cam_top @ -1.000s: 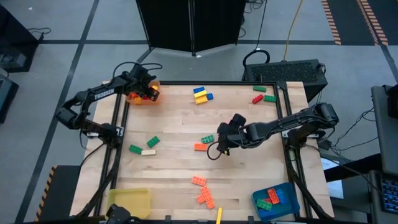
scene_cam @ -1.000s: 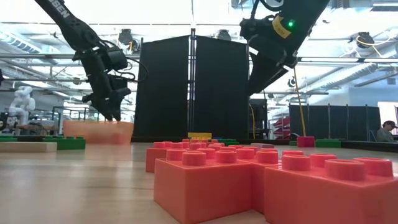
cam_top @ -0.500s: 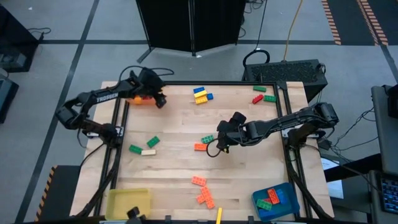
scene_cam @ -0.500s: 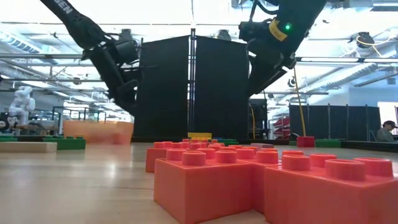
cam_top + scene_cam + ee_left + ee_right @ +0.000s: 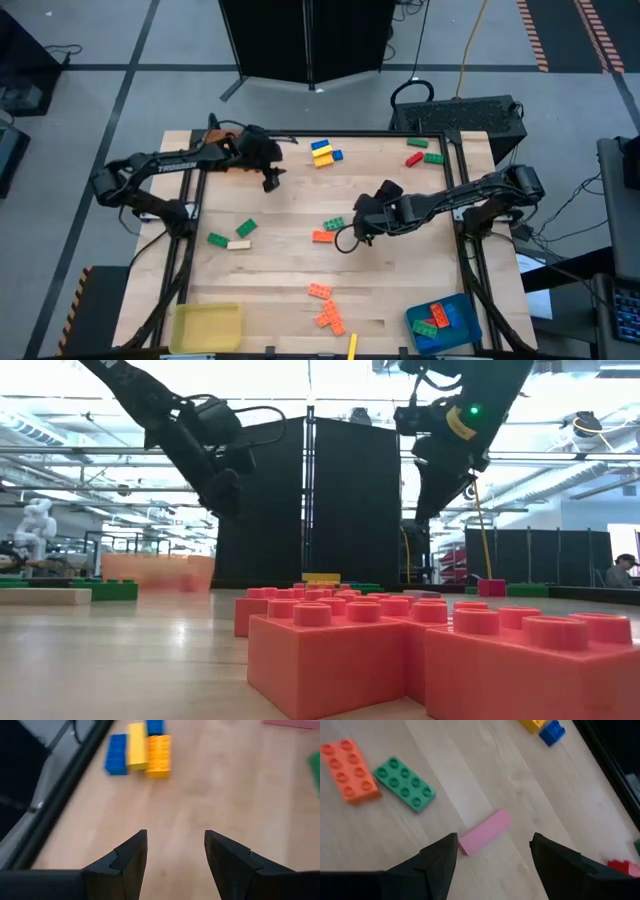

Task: Sort blocks by size
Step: Put the pink block into the yellow bin

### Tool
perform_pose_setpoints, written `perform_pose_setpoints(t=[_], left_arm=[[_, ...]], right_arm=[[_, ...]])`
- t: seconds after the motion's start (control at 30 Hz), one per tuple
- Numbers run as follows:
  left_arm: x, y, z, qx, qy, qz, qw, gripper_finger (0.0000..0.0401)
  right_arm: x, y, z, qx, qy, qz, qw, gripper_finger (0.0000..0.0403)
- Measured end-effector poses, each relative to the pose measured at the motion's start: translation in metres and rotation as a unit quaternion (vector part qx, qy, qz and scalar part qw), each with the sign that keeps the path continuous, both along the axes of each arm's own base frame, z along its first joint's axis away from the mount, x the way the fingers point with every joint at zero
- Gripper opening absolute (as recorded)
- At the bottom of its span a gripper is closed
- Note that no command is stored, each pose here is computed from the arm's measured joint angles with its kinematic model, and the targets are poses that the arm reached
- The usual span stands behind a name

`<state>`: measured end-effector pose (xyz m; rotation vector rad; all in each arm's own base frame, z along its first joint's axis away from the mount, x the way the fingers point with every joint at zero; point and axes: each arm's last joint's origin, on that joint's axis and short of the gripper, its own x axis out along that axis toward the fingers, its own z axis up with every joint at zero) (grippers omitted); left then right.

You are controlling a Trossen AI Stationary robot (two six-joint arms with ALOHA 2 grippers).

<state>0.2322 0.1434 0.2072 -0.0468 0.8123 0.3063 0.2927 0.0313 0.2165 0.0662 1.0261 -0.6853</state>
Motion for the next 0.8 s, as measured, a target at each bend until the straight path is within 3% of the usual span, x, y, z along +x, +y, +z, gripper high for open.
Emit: perform_pose_setpoints(t=[0.27, 0.53, 0.8], left_arm=[[0.019, -0.047, -0.003, -0.027, 0.013, -0.115, 0.993, 0.0199], [0.033, -0.093, -0.002, -0.023, 0.009, -0.205, 0.979, 0.0199], [0.037, -0.108, -0.001, -0.012, 0.01, -0.145, 0.989, 0.0199]], right_arm=[[-0.005, 0.019, -0.002, 0.051, 0.02, 0.038, 0.998, 0.0244], [-0.01, 0.034, -0.003, 0.046, 0.026, 0.05, 0.997, 0.0244], [-0.001, 0.014, -0.001, 0.054, -0.048, -0.052, 0.996, 0.0244]])
